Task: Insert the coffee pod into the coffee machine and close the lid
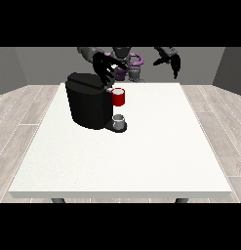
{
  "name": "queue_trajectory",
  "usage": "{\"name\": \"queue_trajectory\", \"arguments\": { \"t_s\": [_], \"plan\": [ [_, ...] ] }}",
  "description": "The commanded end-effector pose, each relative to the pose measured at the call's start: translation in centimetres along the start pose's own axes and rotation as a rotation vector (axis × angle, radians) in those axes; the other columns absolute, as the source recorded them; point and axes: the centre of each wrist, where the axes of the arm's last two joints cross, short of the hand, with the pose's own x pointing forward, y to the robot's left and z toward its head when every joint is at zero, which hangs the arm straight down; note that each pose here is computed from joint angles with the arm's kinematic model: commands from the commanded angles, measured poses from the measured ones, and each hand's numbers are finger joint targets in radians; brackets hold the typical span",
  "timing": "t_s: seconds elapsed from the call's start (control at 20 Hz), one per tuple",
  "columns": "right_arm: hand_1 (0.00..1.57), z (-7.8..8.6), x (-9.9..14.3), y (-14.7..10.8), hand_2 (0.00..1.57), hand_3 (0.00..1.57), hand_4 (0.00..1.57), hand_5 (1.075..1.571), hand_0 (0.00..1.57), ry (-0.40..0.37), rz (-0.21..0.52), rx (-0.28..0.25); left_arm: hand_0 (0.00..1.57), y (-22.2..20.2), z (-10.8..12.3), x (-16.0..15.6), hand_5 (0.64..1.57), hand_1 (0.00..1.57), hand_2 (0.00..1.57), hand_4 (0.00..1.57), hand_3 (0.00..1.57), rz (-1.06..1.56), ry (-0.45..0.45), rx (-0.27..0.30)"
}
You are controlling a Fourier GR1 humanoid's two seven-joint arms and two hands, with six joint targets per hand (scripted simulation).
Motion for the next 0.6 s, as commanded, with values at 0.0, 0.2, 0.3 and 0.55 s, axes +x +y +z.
{"name": "queue_trajectory", "arguments": {
  "t_s": [0.0, 0.2, 0.3, 0.55],
  "plan": [
    [0.00, -0.3, 5.2, 2.8, 0.00, 0.00, 0.30, 1.571, 0.00, -0.226, 0.004, 0.105, 0.00, -1.5, -0.6, 0.4, 1.571, 0.00, 0.00, 0.34, 0.00, -0.007, -0.016, -0.016],
    [0.00, -0.4, 7.1, 2.0, 0.00, 0.00, 0.16, 1.571, 0.00, -0.221, 0.014, 0.057, 0.00, -0.7, -1.2, 1.2, 1.571, 0.00, 0.00, 0.40, 0.00, -0.002, -0.070, -0.052],
    [0.00, -0.2, 8.0, 1.3, 0.00, 0.00, 0.13, 1.571, 0.00, -0.222, 0.004, 0.044, 0.00, -1.5, -1.9, 1.9, 1.571, 0.00, 0.00, 0.38, 0.00, -0.001, -0.085, -0.067],
    [0.00, 0.4, 9.5, -0.4, 0.00, 0.00, 0.05, 1.571, 0.00, -0.247, 0.052, -0.005, 0.00, -2.6, -2.4, 2.4, 1.571, 0.00, 0.00, 0.38, 0.00, -0.002, -0.120, -0.111]
  ]
}}
